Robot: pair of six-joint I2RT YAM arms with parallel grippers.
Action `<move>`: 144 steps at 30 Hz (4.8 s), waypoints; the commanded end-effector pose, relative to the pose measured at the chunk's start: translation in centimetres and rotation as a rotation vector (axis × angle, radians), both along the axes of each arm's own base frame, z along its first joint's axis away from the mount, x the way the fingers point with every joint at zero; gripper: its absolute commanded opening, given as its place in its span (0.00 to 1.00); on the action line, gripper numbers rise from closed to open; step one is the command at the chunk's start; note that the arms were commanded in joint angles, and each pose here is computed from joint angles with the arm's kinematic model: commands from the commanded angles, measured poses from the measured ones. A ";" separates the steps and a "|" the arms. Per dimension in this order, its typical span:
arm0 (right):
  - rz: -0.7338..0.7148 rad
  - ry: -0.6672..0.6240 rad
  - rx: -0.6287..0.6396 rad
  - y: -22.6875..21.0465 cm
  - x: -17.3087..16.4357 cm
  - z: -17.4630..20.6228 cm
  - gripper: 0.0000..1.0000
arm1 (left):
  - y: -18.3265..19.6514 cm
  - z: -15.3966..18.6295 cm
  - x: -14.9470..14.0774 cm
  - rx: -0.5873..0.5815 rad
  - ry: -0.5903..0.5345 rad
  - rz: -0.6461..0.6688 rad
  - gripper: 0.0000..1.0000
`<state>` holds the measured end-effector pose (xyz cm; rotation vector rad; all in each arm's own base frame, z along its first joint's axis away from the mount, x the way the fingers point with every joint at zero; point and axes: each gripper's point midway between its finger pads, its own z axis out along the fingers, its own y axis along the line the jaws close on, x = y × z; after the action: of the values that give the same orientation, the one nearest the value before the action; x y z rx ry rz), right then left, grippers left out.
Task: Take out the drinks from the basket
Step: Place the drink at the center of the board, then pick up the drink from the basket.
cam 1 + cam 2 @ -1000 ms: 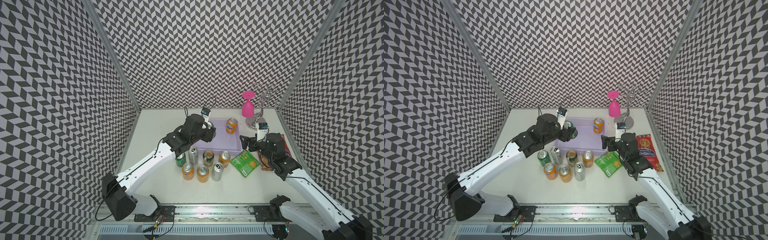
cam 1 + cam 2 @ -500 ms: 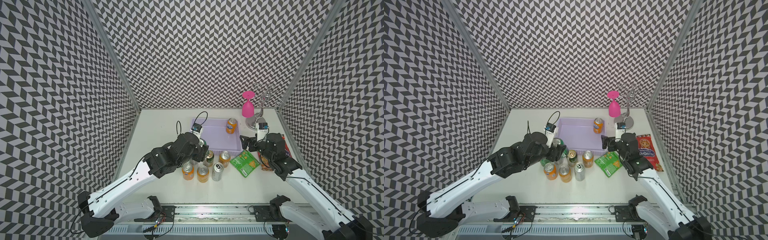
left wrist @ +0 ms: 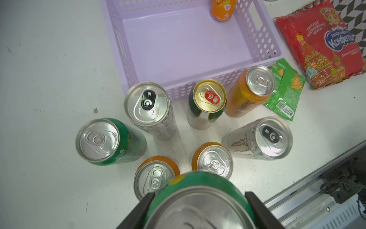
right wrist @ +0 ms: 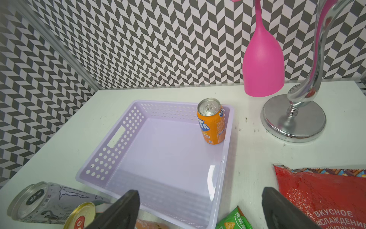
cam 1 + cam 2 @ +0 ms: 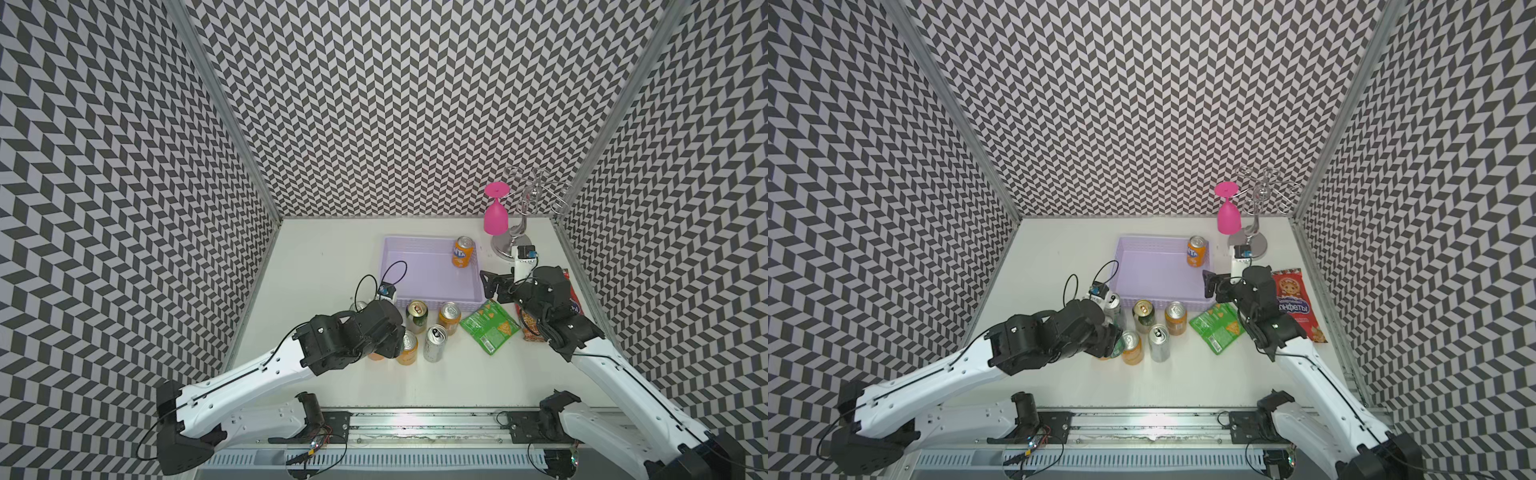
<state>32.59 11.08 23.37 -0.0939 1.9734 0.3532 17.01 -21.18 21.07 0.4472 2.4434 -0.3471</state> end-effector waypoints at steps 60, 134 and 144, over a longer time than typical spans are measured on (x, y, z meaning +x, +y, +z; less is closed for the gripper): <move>-0.012 -0.078 0.013 -0.3 0.5 1.9 1.00 | -0.1 -9.3 -3.8 -0.022 -0.025 0.066 0.86; -0.027 0.257 -0.212 5.4 20.5 -10.9 0.62 | 6.4 4.6 14.9 -0.156 -0.378 0.136 0.99; 0.045 0.184 -0.172 6.4 18.5 -5.8 0.56 | 6.5 5.2 14.9 -0.176 -0.392 0.130 0.99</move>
<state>51.06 16.45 10.75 -0.2046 2.3455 0.1535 31.87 -14.66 25.48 0.2444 2.0655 -0.3578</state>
